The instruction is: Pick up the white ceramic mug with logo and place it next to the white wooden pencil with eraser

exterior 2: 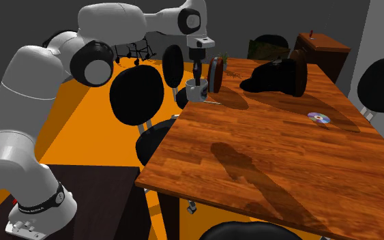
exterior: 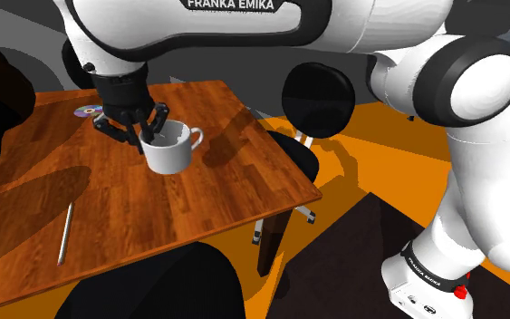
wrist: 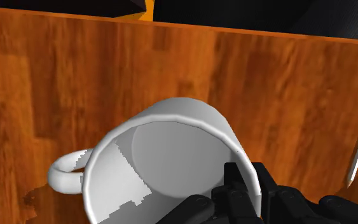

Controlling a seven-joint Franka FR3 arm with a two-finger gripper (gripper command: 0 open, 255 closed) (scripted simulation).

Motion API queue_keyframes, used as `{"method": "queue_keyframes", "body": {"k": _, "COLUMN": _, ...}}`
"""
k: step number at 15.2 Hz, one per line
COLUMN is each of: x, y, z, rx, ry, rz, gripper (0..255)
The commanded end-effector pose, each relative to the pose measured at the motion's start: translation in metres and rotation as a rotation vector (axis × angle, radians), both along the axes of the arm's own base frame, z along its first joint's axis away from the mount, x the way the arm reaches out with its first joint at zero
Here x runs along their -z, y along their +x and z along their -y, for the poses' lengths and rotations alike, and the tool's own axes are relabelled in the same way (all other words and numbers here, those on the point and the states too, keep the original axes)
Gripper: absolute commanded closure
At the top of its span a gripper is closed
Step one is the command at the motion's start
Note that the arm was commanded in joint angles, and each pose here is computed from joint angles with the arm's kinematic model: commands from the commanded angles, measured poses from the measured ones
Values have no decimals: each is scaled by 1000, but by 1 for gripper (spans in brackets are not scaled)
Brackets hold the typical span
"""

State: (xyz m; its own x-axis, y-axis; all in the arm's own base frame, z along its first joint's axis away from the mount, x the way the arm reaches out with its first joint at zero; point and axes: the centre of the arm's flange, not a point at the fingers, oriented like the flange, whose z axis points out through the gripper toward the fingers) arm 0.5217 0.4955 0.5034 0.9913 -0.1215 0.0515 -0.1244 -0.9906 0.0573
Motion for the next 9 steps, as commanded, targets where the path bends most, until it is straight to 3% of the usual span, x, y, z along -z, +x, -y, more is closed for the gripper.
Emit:
{"method": "queue_keyframes", "body": {"k": 1, "x": 2, "y": -7, "z": -26, "rx": 2, "ry": 0, "rz": 0, "gripper": 255}}
{"method": "queue_keyframes", "body": {"k": 9, "x": 39, "y": -10, "z": -40, "rx": 2, "ry": 0, "rz": 0, "gripper": 255}}
